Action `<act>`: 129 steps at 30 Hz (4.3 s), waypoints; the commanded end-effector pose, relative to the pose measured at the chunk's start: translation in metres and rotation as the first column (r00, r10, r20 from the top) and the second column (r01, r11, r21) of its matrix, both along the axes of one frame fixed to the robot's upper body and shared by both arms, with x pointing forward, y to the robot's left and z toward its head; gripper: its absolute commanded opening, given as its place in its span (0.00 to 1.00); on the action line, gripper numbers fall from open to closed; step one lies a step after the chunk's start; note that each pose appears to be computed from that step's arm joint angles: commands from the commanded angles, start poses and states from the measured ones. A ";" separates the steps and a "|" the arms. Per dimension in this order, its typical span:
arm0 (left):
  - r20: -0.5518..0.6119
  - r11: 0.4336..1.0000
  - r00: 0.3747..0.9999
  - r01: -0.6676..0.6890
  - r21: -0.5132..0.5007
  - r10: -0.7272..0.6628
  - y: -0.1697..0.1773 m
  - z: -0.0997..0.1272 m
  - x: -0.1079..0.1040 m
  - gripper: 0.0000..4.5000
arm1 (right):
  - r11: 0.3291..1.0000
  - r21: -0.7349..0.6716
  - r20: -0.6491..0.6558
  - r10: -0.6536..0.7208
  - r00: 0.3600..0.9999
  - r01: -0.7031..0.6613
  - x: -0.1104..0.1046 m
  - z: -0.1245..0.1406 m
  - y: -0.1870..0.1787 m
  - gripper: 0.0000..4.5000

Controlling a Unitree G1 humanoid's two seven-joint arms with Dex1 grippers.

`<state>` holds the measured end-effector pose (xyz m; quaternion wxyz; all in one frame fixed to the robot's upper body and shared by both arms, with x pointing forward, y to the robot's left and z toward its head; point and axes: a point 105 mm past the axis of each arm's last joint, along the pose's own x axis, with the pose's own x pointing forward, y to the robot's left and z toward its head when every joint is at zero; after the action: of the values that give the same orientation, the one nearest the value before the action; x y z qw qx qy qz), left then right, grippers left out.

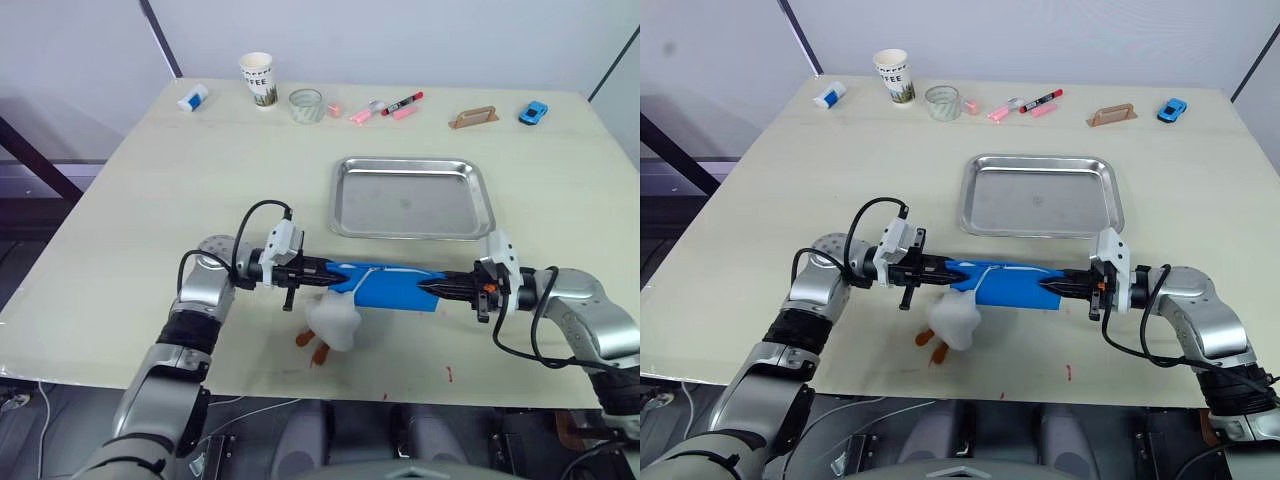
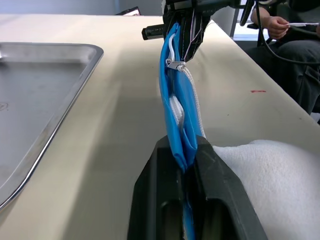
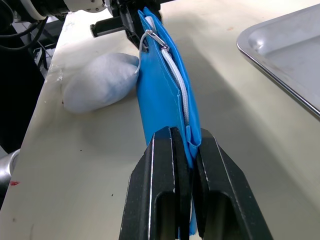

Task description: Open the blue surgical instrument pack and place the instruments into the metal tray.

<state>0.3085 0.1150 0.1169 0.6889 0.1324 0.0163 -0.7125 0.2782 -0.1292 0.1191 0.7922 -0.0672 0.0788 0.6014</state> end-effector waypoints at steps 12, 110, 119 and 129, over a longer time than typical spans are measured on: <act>-0.048 0.998 0.996 -0.068 0.008 0.068 0.045 0.028 -0.033 0.99 | 1.000 0.016 0.052 -0.006 0.999 0.005 -0.004 0.004 0.000 0.00; -0.174 0.936 0.926 -0.304 0.179 0.334 0.107 0.015 -0.048 0.10 | 0.988 0.019 0.252 0.143 0.957 -0.153 -0.008 0.030 0.009 0.00; -0.080 0.925 0.925 -0.363 0.109 0.372 0.116 0.028 -0.031 0.96 | 0.989 0.025 0.241 0.136 0.961 -0.147 -0.008 0.023 0.004 0.00; -0.027 0.936 0.935 -0.352 0.027 0.353 0.111 0.057 -0.013 0.98 | 0.989 0.025 0.227 0.139 0.964 -0.149 -0.010 0.025 0.004 0.00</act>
<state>0.2932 0.2279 0.1681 0.8052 0.1082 0.0753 -0.5782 0.2699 -0.1239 0.1305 0.7538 -0.1176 -0.0058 0.6464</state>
